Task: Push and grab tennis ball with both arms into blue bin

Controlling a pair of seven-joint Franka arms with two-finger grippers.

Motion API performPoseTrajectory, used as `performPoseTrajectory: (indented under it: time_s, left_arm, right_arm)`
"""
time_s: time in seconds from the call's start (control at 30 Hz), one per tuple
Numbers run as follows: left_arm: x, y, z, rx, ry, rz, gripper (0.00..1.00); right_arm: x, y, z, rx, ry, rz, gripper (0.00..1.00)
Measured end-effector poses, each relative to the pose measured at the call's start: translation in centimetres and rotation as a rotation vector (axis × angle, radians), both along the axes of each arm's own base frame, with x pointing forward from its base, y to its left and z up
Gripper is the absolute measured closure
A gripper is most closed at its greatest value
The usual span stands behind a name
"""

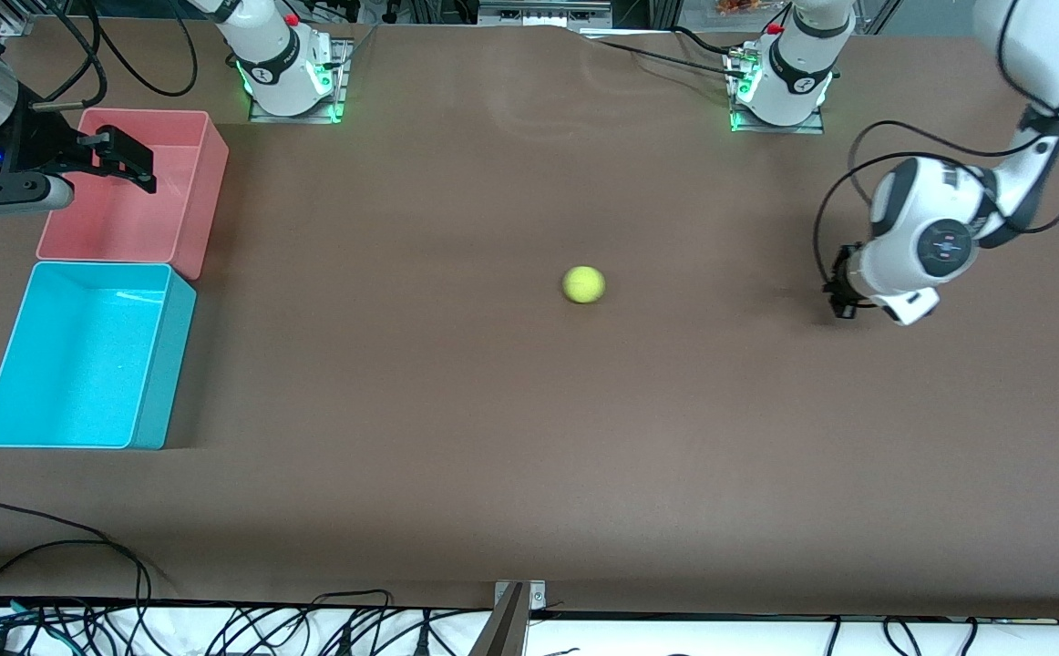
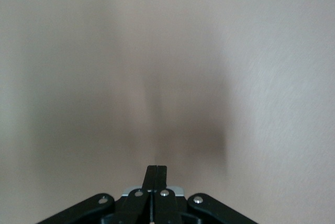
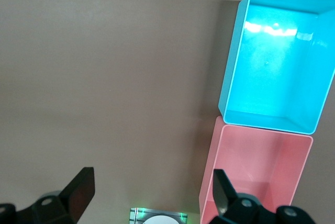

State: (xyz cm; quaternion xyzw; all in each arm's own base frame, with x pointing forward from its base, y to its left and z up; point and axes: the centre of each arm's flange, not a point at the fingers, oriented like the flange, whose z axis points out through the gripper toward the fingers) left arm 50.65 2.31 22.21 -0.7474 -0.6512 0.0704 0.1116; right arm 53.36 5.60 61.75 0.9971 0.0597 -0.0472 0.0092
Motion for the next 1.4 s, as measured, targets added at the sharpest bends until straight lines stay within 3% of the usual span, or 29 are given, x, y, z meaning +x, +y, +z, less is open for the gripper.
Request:
performPoseTrajectory:
  time_s: [0.3,0.73,0.93,0.97,1.3,1.4]
  left_arm:
    - [4.2,3.4,6.3,-0.013,0.003,-0.183,0.99]
    - [8.6,5.4,16.3,-0.091,0.033,-0.588,0.96]
    - [10.1,5.4,20.2,-0.141,-0.013,-0.746,0.71]
    - [10.3,5.4,20.8,-0.142,-0.022,-0.758,0.62]
    - [12.2,2.8,26.3,-0.113,-0.128,-0.841,0.20]
    - [12.7,1.5,28.0,-0.106,-0.161,-0.863,0.02]
  right_arm:
    - [0.0,0.0,0.0,0.000,0.000,0.000,0.00]
    - [0.0,0.0,0.0,0.000,0.000,0.001,0.00]
    - [0.0,0.1,0.0,0.000,-0.002,0.001,0.00]
    - [0.0,0.1,0.0,0.000,-0.003,0.001,0.00]
    - [0.0,0.2,0.0,0.000,-0.003,0.003,0.00]
    - [0.0,0.2,0.0,0.000,-0.003,0.003,0.00]
